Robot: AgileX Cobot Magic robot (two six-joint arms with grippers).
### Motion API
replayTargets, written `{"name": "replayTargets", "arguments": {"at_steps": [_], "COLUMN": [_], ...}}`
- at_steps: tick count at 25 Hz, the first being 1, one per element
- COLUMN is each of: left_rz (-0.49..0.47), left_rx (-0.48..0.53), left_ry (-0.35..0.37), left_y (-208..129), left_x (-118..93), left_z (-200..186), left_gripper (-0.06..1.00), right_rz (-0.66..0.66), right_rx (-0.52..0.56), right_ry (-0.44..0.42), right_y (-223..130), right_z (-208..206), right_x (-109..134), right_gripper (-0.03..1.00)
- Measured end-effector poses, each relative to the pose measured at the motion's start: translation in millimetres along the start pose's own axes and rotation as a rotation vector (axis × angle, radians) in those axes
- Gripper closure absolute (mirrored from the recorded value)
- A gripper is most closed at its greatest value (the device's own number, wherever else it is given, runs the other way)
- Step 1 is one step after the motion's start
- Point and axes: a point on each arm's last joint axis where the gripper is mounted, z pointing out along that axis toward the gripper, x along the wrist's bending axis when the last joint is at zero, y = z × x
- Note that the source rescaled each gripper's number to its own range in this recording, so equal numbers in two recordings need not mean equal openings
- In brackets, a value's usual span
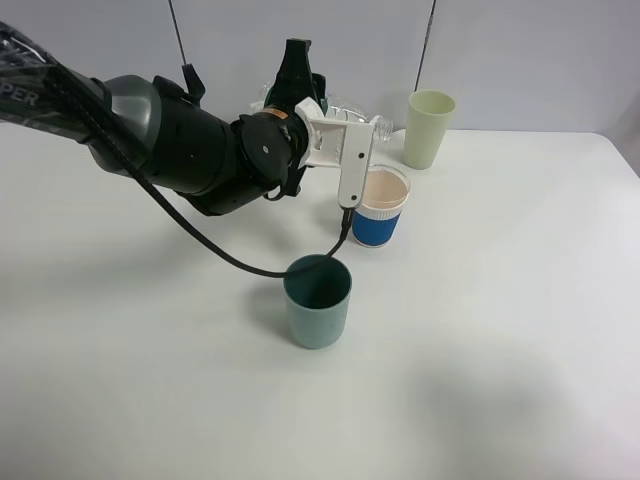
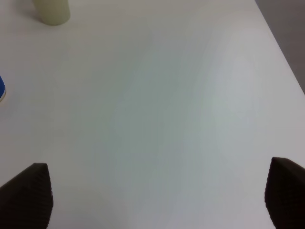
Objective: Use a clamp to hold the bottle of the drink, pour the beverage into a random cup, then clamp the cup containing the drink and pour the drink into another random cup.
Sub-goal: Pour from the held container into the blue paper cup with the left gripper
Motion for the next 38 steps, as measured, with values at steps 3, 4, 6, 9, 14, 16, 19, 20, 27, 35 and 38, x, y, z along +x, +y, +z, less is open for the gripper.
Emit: {"name": "replayTargets", "arguments": {"at_steps": [3,4,6,9,14,16,19,20,27,35,38], "left_rz": [0.004,0.006,0.01,0.014,0.013,0.007,0.003,0.004,0.017,0.062,0.062], "left_rx": [-0.003,-0.005,-0.008,-0.012,-0.006,0.0,0.006,0.006,0.007,0.013,0.014], "left_ry": [0.003,0.004,0.007,0.01,0.014,0.019,0.025,0.025,0.018,0.021,0.022], "left_y": [0.0,0.1,0.4,0.8,-2.1,-3.6,-4.5,-4.5,-4.2,-4.6,-4.7], "left_x": [0.3,0.4,0.7,1.0,2.4,4.4,7.0,7.0,3.9,4.3,4.4], "left_z": [0.2,0.2,0.2,0.2,2.2,5.0,6.7,6.7,7.8,7.8,7.8], "left_gripper": [0.92,0.92,0.92,0.92,0.92,0.92,0.92,0.92,0.92,0.92,0.92], "right_rz": [0.0,0.0,0.0,0.0,0.0,0.0,0.0,0.0,0.0,0.0,0.0], "right_rx": [0.0,0.0,0.0,0.0,0.0,0.0,0.0,0.0,0.0,0.0,0.0], "right_ry": [0.0,0.0,0.0,0.0,0.0,0.0,0.0,0.0,0.0,0.0,0.0], "right_y": [0.0,0.0,0.0,0.0,0.0,0.0,0.0,0.0,0.0,0.0,0.0], "right_z": [0.0,0.0,0.0,0.0,0.0,0.0,0.0,0.0,0.0,0.0,0.0], "right_x": [0.0,0.0,0.0,0.0,0.0,0.0,0.0,0.0,0.0,0.0,0.0], "right_gripper": [0.27,0.27,0.27,0.27,0.27,0.27,0.27,0.27,0.27,0.27,0.27]}}
